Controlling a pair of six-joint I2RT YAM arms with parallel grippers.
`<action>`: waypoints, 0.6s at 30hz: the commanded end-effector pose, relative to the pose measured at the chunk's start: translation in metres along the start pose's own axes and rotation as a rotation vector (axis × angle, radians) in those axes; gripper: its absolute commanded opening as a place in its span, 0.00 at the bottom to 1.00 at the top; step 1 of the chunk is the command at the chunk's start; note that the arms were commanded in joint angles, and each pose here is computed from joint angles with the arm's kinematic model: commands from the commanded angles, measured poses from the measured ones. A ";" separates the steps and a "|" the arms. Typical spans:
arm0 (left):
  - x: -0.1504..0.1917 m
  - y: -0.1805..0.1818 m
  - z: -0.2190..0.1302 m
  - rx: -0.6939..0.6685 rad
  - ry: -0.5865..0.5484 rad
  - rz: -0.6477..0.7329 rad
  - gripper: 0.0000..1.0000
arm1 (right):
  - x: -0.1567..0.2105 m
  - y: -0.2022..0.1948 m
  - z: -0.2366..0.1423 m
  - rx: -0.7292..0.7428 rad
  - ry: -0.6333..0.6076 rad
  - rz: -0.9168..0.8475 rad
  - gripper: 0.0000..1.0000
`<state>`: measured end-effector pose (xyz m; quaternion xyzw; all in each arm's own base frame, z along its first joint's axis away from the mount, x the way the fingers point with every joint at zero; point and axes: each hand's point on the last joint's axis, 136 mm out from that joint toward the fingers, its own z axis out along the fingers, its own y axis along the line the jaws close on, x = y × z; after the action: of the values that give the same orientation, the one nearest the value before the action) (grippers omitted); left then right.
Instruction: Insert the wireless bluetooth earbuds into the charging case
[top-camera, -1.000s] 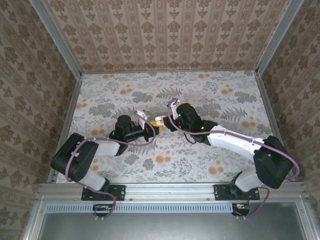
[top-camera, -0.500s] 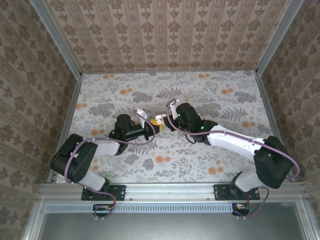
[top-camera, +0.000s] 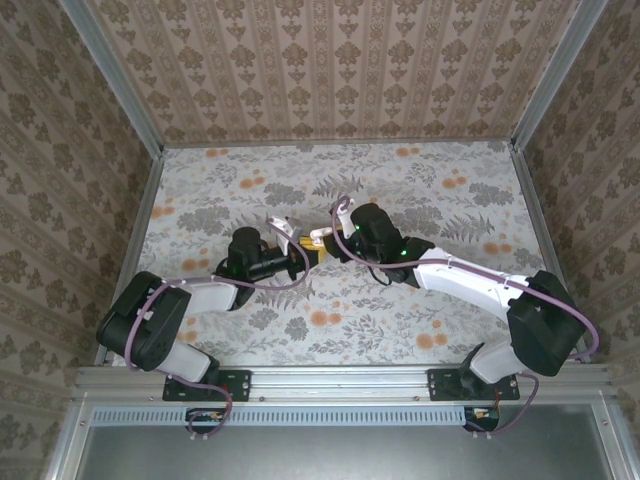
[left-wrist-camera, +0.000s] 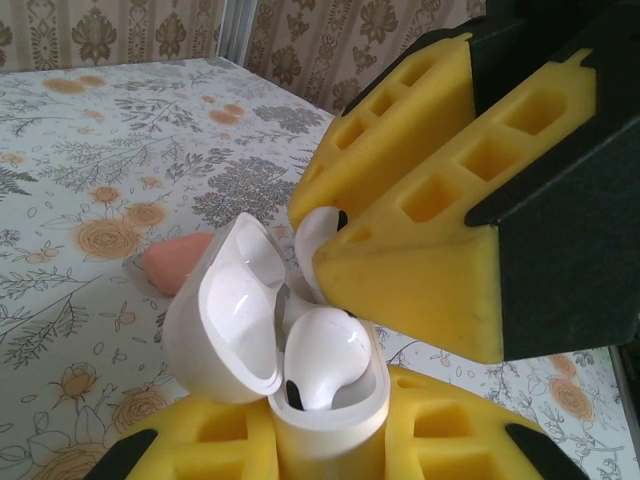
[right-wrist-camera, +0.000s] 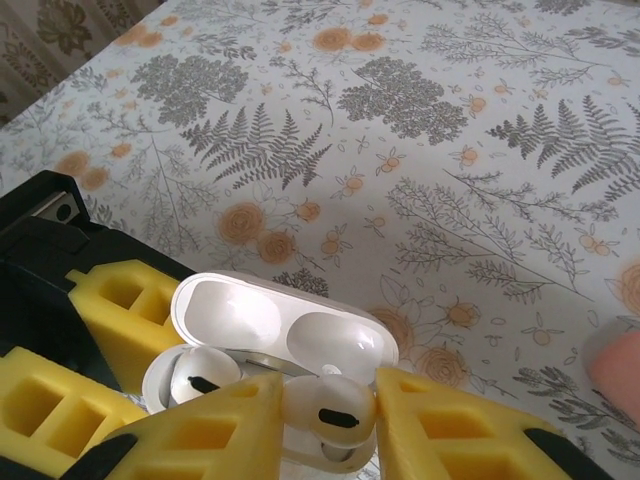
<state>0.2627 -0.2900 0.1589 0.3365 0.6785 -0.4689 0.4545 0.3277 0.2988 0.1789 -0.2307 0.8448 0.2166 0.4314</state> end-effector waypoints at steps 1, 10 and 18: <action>-0.034 -0.006 -0.001 0.019 -0.081 0.073 0.05 | 0.003 0.021 0.004 -0.106 0.032 0.039 0.31; -0.035 -0.007 -0.001 0.022 -0.083 0.080 0.05 | -0.004 0.017 0.001 -0.162 0.005 0.130 0.36; -0.036 -0.009 -0.002 0.026 -0.086 0.086 0.05 | -0.009 0.012 -0.002 -0.195 -0.015 0.202 0.40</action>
<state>0.2646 -0.2894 0.1664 0.3371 0.6725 -0.4687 0.4631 0.3297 0.3041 0.1854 -0.1896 0.8430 0.3076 0.3986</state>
